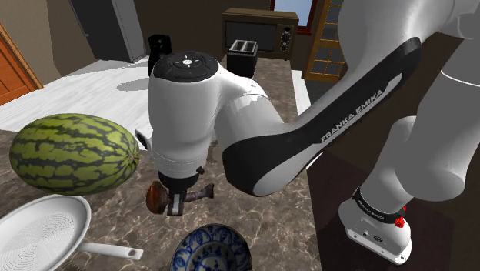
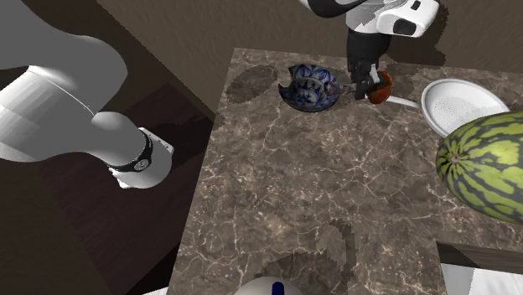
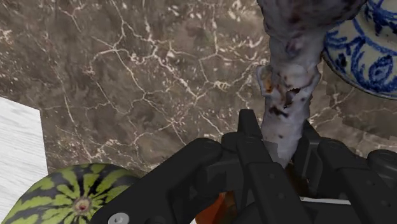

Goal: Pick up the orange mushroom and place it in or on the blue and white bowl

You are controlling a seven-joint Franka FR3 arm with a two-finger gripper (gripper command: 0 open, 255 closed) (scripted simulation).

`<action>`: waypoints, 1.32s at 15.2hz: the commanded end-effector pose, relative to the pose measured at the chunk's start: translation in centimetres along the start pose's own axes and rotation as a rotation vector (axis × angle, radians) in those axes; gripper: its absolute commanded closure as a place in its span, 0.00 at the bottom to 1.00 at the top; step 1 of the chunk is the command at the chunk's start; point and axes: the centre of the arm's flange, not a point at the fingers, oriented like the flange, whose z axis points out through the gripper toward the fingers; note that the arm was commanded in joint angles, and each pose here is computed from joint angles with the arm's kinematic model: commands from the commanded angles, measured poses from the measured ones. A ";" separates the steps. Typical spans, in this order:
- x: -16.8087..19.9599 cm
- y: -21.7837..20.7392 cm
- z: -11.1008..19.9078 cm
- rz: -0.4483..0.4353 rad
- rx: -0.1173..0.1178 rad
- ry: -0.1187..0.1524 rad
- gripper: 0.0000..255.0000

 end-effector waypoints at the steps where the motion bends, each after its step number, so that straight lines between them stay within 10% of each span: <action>1: -1.3 -2.5 -0.4 0.001 -0.001 0.000 1.00; 9: -6.4 -11.4 -2.6 0.001 -0.001 0.000 1.00; 20: -7.6 -12.0 3.0 0.001 -0.001 0.000 1.00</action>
